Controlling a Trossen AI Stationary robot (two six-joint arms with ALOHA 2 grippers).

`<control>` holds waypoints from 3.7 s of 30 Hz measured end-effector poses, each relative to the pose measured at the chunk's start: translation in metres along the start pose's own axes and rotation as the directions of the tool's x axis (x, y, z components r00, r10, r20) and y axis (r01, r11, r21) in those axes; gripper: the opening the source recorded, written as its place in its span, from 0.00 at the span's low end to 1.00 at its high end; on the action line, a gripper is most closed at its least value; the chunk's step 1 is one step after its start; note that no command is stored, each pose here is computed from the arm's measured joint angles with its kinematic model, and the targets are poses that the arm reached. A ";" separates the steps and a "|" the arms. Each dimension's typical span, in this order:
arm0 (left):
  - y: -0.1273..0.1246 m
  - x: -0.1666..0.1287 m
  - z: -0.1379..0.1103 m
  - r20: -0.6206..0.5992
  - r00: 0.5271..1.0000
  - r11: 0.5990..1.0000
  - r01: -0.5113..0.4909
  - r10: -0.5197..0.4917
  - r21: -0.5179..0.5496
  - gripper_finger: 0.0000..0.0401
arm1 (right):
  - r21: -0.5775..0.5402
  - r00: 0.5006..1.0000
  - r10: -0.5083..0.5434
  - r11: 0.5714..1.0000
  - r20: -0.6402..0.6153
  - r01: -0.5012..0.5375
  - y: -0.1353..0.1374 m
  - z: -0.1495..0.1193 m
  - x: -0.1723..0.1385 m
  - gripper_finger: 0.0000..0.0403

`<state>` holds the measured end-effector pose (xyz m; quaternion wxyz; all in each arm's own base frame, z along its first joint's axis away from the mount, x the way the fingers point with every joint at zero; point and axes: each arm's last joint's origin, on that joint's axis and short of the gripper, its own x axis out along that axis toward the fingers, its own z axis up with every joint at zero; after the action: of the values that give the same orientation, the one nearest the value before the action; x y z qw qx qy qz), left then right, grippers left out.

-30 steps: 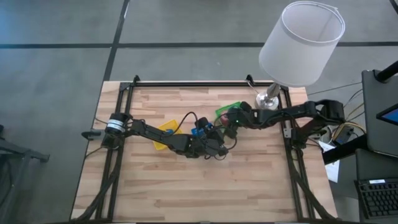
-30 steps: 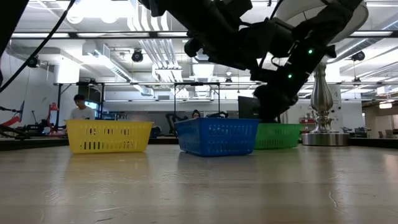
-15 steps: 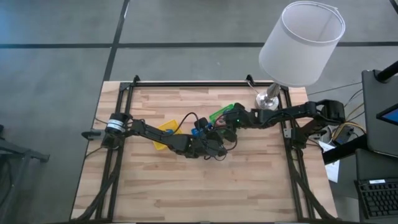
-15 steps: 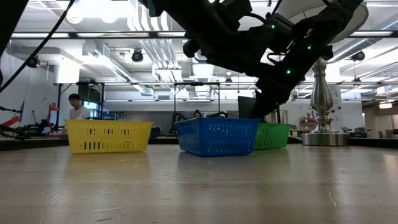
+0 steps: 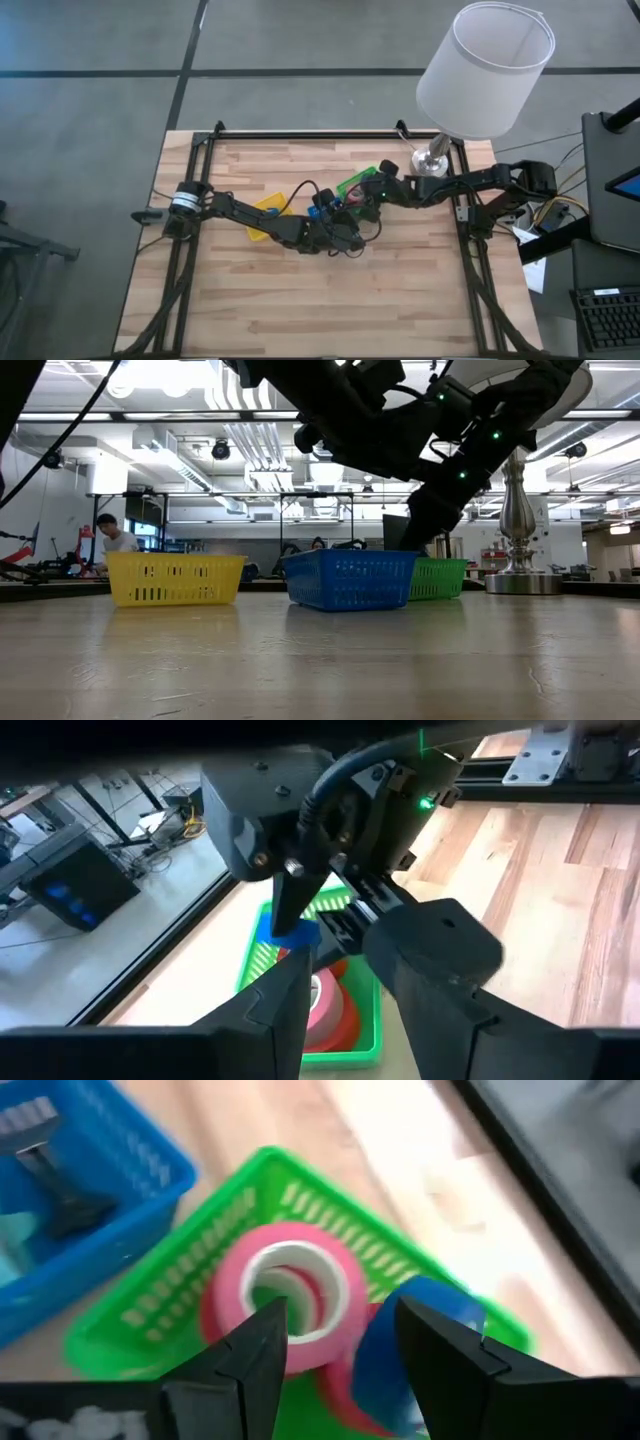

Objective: Pick and place Stapler, Stapler remover, tape
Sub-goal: Put the blue tape into the green bin, then return to Home Position

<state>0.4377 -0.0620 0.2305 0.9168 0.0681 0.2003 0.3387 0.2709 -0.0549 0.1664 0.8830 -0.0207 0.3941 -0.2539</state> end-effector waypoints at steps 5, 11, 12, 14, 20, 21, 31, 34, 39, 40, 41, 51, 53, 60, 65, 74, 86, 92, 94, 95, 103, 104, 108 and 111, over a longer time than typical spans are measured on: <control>0.000 0.000 0.000 0.000 1.000 1.000 0.000 0.000 0.000 0.37 | 0.021 1.000 -0.024 0.999 -0.003 0.024 0.000 0.000 0.001 0.45; 0.000 0.000 0.000 0.000 1.000 1.000 0.000 0.000 0.000 0.37 | 0.031 0.997 -0.060 0.998 -0.045 0.062 -0.002 -0.004 0.000 0.45; 0.000 0.000 0.000 0.000 1.000 1.000 0.000 0.000 0.000 0.37 | 0.035 0.996 -0.067 0.997 -0.055 0.069 -0.003 -0.005 0.000 0.45; 0.000 0.000 0.000 0.000 1.000 1.000 0.000 0.000 -0.001 0.37 | 0.035 0.994 -0.081 0.996 -0.074 0.083 -0.003 -0.007 0.000 0.45; 0.000 0.000 0.000 0.000 1.000 1.000 -0.001 0.001 -0.013 0.37 | 0.038 0.998 0.004 0.999 -0.064 -0.002 -0.002 -0.004 -0.003 0.45; 0.000 0.000 0.000 0.000 1.000 1.000 -0.001 0.001 -0.013 0.37 | 0.044 0.998 0.030 0.999 -0.050 -0.028 -0.001 -0.002 -0.005 0.45; 0.001 0.000 0.001 0.004 1.000 1.000 -0.008 0.008 -0.020 0.37 | 0.062 0.995 0.074 0.995 0.071 -0.079 -0.007 0.013 -0.026 0.45; -0.001 -0.001 -0.002 -0.010 1.000 1.000 0.006 -0.006 0.000 0.37 | 0.071 0.992 0.080 0.994 0.095 -0.087 -0.010 0.016 -0.037 0.45; -0.005 -0.014 -0.002 -0.029 0.999 0.999 0.025 -0.024 0.022 0.37 | 0.062 0.984 0.107 0.991 0.142 -0.117 -0.013 0.018 -0.066 0.45; -0.005 -0.017 -0.001 -0.030 0.999 0.999 0.028 -0.027 0.021 0.37 | 0.058 0.982 0.115 0.991 0.152 -0.125 -0.014 0.018 -0.073 0.45; -0.004 -0.022 0.001 -0.032 0.999 0.999 0.033 -0.032 0.020 0.36 | 0.052 0.980 0.123 0.990 0.155 -0.132 -0.014 0.017 -0.080 0.45; 0.030 -0.092 0.016 -0.149 0.988 0.995 0.053 -0.040 0.086 0.18 | -0.122 0.882 0.424 0.905 0.205 -0.407 -0.005 -0.008 -0.127 0.34; 0.039 -0.108 0.013 -0.169 0.985 0.995 0.049 -0.033 0.088 0.13 | -0.174 0.859 0.470 0.881 0.204 -0.441 -0.002 -0.017 -0.132 0.30; 0.085 -0.151 -0.017 -0.216 0.974 0.998 0.063 -0.061 0.001 0.01 | -0.269 0.789 0.522 0.851 0.324 -0.452 -0.005 -0.030 -0.147 0.18; 0.117 -0.167 -0.054 -0.264 0.947 0.983 0.170 -0.183 -0.074 0.01 | -0.268 0.762 0.523 0.852 0.381 -0.451 -0.009 -0.041 -0.150 0.12; 0.141 -0.163 -0.111 -0.200 0.799 0.824 0.546 -0.567 -0.152 0.01 | -0.299 0.717 0.515 0.857 0.470 -0.420 -0.012 -0.052 -0.148 0.08; 0.190 -0.166 -0.161 0.055 0.804 0.789 0.592 -0.592 -0.164 0.00 | -0.294 0.712 0.513 0.858 0.479 -0.421 -0.008 -0.073 -0.133 0.08; 0.204 -0.174 -0.183 0.178 0.787 0.767 0.616 -0.590 -0.179 0.00 | -0.255 0.668 0.506 0.860 0.546 -0.443 -0.009 -0.086 -0.129 0.08; 0.207 -0.175 -0.189 0.212 0.781 0.766 0.621 -0.587 -0.165 0.00 | -0.250 0.653 0.502 0.860 0.566 -0.445 -0.010 -0.091 -0.127 0.08; 0.209 -0.176 -0.191 0.230 0.777 0.766 0.624 -0.586 -0.155 0.00 | -0.250 0.652 0.502 0.860 0.568 -0.444 -0.010 -0.095 -0.126 0.08; 0.218 -0.183 -0.198 0.397 0.720 0.759 0.646 -0.569 -0.084 0.00 | -0.249 0.604 0.490 0.862 0.628 -0.441 -0.014 -0.108 -0.127 0.08; 0.219 -0.184 -0.197 0.412 0.714 0.763 0.643 -0.567 -0.065 0.00 | -0.250 0.594 0.489 0.862 0.639 -0.441 -0.015 -0.109 -0.128 0.08; 0.224 -0.188 -0.194 0.472 0.690 0.779 0.627 -0.549 -0.010 0.00 | -0.262 0.565 0.484 0.864 0.668 -0.430 -0.016 -0.117 -0.126 0.08; 0.223 -0.187 -0.195 0.465 0.692 0.790 0.613 -0.552 0.026 0.01 | -0.272 0.555 0.480 0.867 0.679 -0.417 -0.016 -0.126 -0.122 0.08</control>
<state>0.0952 -0.0155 0.1715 0.9993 0.0168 -0.0286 0.0171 0.1066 0.0086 0.1672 0.9982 -0.0538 0.0121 0.0249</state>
